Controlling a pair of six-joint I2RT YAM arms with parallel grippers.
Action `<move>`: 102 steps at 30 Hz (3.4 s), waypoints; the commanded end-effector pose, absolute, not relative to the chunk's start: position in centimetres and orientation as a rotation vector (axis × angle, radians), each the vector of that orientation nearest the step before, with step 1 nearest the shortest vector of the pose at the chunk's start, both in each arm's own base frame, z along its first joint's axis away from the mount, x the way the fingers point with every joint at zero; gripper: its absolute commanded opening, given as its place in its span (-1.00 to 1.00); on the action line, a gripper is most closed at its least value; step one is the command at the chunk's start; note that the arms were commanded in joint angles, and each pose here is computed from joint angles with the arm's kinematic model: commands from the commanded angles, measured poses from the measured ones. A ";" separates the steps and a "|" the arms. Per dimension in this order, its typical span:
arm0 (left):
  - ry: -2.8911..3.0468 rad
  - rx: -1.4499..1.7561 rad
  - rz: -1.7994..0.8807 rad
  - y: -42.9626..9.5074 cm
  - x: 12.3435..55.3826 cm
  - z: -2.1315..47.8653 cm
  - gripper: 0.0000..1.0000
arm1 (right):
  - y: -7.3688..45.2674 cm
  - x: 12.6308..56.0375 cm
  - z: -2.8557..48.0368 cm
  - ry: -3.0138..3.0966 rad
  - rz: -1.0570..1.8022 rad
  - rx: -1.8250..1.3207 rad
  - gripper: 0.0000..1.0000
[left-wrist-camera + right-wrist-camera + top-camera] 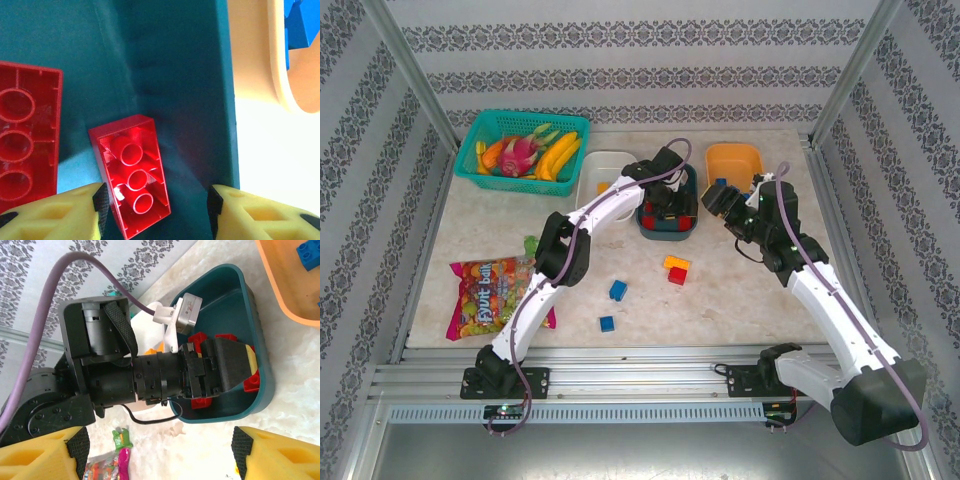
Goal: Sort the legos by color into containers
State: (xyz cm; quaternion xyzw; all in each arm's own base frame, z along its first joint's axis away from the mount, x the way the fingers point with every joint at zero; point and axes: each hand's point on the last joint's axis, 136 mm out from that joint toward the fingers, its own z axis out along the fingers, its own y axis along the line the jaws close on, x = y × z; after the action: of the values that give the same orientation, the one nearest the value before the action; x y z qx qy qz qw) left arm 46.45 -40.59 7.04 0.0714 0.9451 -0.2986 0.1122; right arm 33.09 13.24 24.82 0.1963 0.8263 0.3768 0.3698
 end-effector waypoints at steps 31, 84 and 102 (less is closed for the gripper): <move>2.569 -0.909 -0.380 -7.9 18.9 13.7 0.47 | 33.7 21.2 6.8 2.744 0.240 -1.255 0.53; 2.427 -0.043 -1.171 -34.5 39.9 23.3 0.41 | 3.0 48.4 13.7 2.635 0.158 0.473 -0.21; 2.449 0.005 -1.195 -39.6 46.9 21.9 0.41 | -0.7 55.1 6.2 2.689 0.085 0.831 -0.16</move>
State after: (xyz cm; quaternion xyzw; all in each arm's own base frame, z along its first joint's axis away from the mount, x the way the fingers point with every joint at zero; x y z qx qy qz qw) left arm 47.39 -39.29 22.19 -0.0174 0.8732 -0.4356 0.2180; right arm 55.83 0.26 7.15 0.2608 0.9455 0.0477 0.1891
